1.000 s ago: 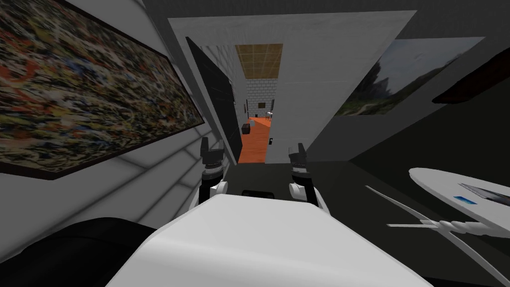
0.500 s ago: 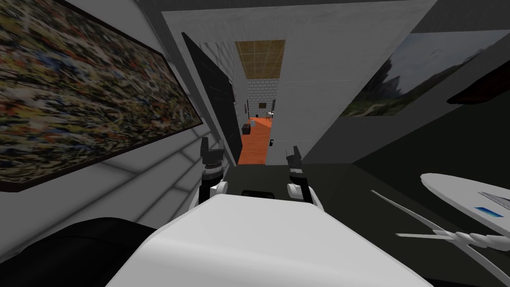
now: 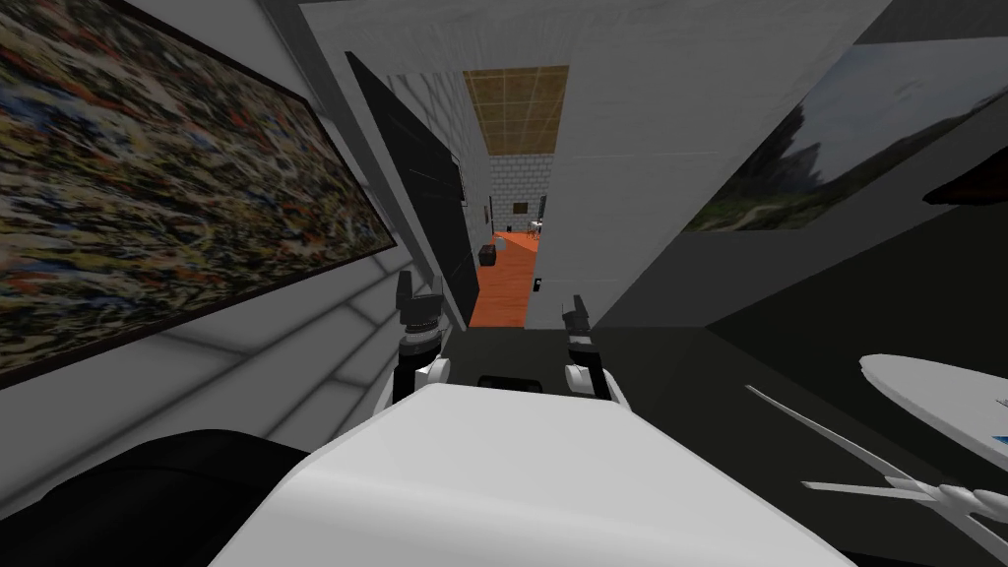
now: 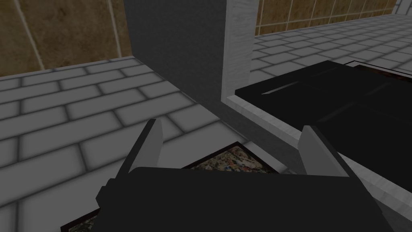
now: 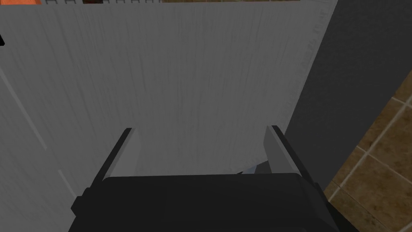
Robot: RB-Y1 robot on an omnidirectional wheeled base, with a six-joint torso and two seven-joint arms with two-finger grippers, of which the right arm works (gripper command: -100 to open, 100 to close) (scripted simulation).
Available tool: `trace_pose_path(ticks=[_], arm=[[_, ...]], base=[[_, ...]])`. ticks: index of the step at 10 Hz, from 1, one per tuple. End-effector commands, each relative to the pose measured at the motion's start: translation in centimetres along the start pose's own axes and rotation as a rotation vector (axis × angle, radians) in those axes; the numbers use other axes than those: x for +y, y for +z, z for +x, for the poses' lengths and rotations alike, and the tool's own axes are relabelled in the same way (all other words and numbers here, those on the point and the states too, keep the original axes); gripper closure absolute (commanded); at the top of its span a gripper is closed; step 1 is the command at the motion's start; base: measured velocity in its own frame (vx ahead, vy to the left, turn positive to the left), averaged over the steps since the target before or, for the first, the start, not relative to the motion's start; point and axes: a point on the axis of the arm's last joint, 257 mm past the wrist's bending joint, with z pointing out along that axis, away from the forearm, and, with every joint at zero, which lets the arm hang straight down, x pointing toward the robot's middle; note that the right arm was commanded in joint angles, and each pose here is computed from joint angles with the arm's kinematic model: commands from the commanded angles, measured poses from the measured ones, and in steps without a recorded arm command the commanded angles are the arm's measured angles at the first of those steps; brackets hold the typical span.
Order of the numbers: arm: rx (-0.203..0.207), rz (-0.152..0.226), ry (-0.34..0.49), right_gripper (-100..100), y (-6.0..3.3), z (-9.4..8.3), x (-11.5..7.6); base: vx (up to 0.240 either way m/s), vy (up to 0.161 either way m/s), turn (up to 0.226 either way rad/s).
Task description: Push the door open
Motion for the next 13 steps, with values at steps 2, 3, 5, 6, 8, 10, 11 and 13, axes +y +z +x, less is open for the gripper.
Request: trace_pose_path(ticks=[2, 3, 5, 6, 8, 10, 11, 13], arm=[[0.0, 0.043, -0.002, -100, -0.74, 0.0, -2.7], [0.0, 0.063, -0.002, -100, -1.08, 0.0, -3.8], [-0.001, 0.096, -0.003, -100, -1.72, 0.1, -5.7], [-0.001, 0.112, -0.003, -100, -2.07, 0.1, -6.7], [-0.002, 0.146, -0.003, -100, -2.8, 0.1, -8.5], [-0.003, 0.178, -0.002, -100, -3.58, 0.2, -10.3], [-0.003, 0.194, -0.002, -100, -3.99, 0.3, -11.2], [-0.005, 0.226, -0.001, -100, -4.83, 0.4, -12.8]], base=[[0.105, -0.023, 0.025], [0.105, -0.036, 0.028], [0.101, -0.032, 0.03], [0.102, -0.025, 0.028], [0.094, -0.014, 0.025], [0.095, -0.023, 0.026], [0.107, -0.032, 0.028], [0.098, -0.033, 0.026]])
